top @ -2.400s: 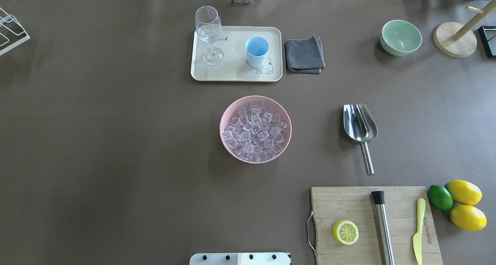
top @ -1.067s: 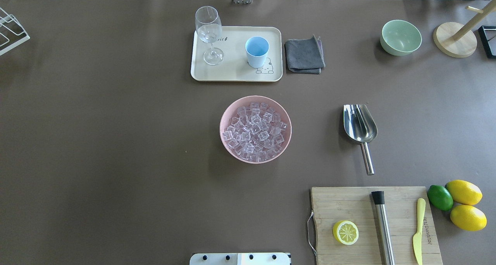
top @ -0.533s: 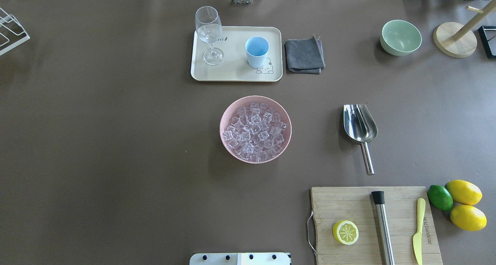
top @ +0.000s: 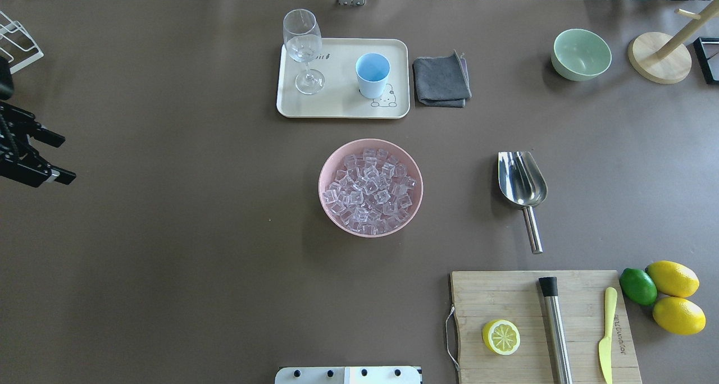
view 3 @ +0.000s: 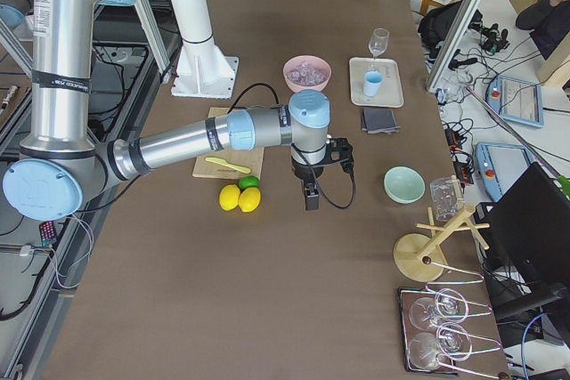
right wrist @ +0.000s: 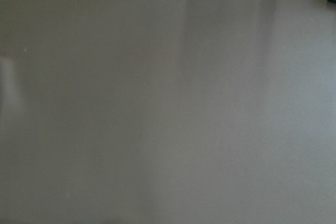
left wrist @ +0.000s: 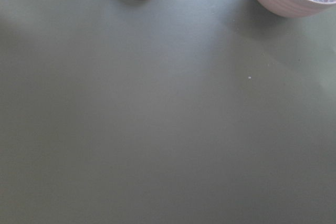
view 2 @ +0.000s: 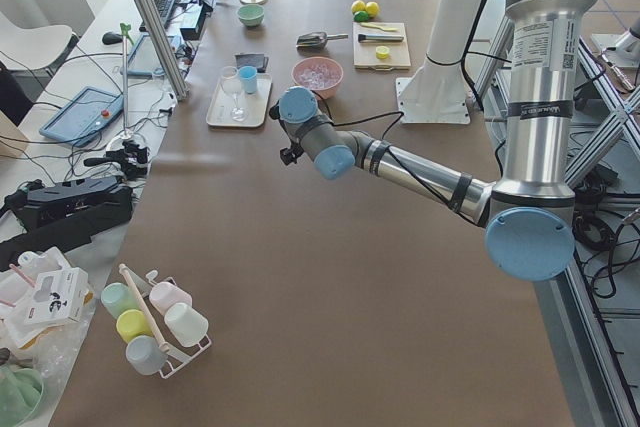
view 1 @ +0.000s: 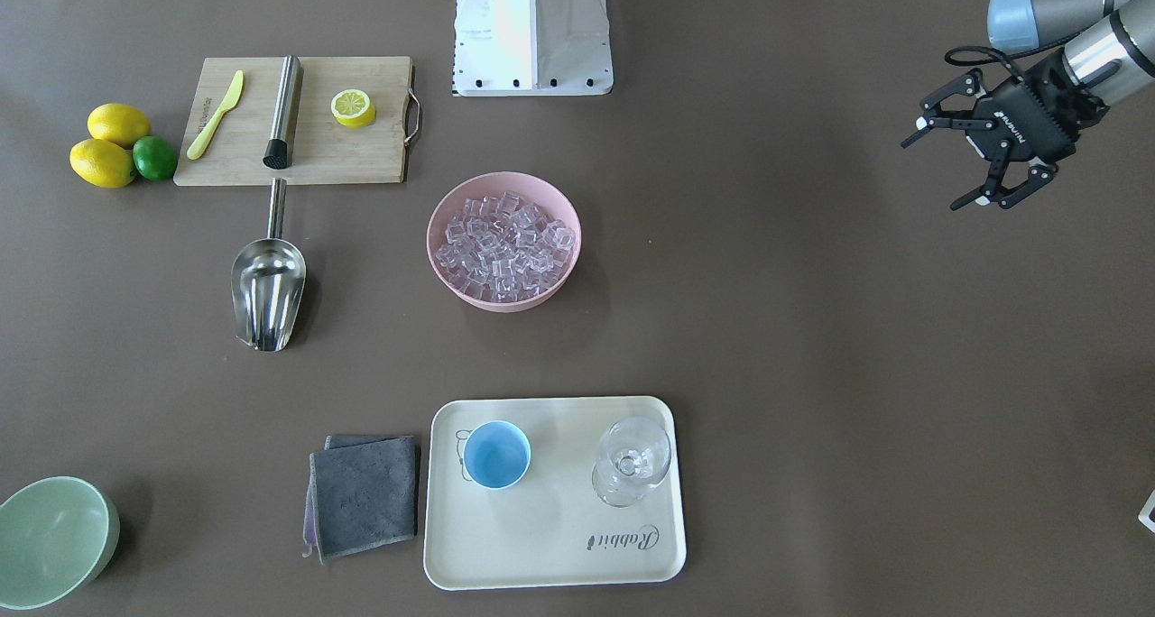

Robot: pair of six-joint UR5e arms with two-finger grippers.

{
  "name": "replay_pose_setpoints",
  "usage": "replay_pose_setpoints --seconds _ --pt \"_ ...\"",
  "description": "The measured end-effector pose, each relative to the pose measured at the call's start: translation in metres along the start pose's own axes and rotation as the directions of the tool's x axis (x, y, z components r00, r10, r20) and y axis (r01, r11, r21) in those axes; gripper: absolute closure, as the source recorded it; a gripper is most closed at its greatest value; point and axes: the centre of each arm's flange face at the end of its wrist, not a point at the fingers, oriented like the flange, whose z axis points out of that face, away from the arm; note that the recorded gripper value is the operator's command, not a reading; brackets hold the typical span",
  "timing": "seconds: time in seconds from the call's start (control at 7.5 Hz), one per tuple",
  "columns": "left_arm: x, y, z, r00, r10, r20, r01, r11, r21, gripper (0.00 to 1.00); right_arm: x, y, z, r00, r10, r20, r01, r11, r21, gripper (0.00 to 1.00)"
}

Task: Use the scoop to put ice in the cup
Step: 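Move the left gripper toward the pink bowl while the right gripper reaches the metal scoop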

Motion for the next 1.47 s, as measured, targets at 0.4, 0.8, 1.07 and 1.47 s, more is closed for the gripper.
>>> replay_pose_setpoints --seconds 0.4,0.8,1.07,1.47 --pt "0.066 -0.077 0.082 0.963 0.269 0.019 -0.27 0.961 0.061 0.01 -0.127 -0.027 0.029 0.997 0.063 0.053 -0.06 0.996 -0.062 0.01" --pt "0.115 -0.096 0.144 0.923 0.384 0.023 -0.384 0.918 0.097 0.01 -0.235 -0.028 0.071 0.991 0.126 0.046 -0.119 0.984 -0.131 0.01" --pt "0.135 -0.106 0.182 0.908 0.419 -0.023 -0.415 0.905 0.089 0.01 -0.273 -0.022 0.107 0.99 0.138 0.021 -0.133 0.979 -0.156 0.01" --pt "0.135 -0.117 0.203 0.843 0.538 -0.02 -0.533 0.839 0.115 0.01 -0.303 -0.006 0.164 0.987 0.162 0.024 -0.156 0.975 -0.157 0.01"
